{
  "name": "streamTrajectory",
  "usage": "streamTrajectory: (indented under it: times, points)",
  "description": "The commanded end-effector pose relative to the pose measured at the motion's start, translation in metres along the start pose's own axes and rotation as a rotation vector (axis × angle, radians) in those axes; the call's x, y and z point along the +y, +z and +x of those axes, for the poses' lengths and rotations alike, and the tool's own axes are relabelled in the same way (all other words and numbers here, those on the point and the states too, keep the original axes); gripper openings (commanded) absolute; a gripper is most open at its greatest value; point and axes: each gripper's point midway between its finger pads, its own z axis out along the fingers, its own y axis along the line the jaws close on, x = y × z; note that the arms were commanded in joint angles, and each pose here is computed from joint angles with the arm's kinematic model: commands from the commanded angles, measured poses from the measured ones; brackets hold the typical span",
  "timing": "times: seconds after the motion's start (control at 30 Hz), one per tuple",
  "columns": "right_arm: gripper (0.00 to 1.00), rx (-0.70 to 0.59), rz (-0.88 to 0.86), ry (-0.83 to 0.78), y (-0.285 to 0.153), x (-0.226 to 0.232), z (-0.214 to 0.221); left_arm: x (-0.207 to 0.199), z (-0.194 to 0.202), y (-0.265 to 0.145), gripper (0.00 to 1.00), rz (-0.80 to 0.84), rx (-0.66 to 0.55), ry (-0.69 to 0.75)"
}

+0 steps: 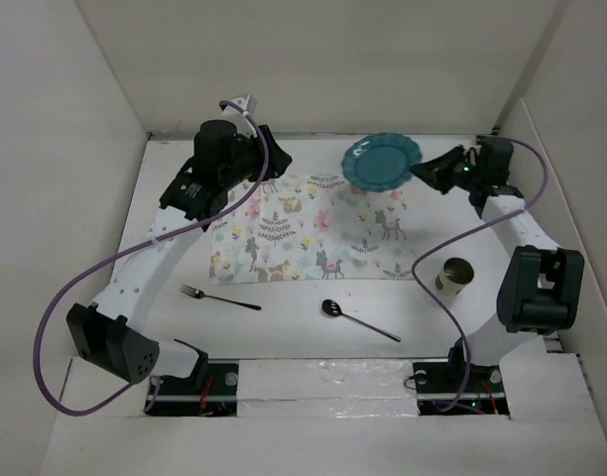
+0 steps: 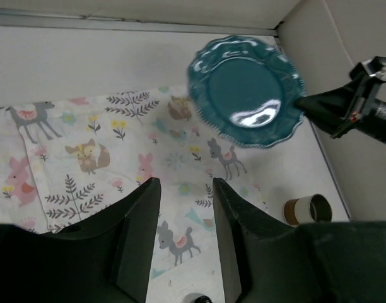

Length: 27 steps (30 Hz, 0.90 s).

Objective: Set the dinner table for one person

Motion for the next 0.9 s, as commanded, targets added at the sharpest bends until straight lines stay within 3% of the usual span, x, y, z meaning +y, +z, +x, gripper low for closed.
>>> streamTrajectory:
  times: [0.0,0.3,0.87]
  points:
    - [0.0,0.124,-0.312,-0.162,0.002,0.107,0.053,-0.023,-0.03,-0.019,0.36,0.071,-0.067,0.021]
    - [0.0,0.344,-0.439,-0.172,0.068,0.138,0.151,-0.001,0.0,-0.026,0.36,0.0,-0.012,0.029]
    - [0.0,0.461,-0.287,-0.102,0.103,0.059,0.211,0.021,0.028,-0.033,0.35,-0.072,0.032,0.029]
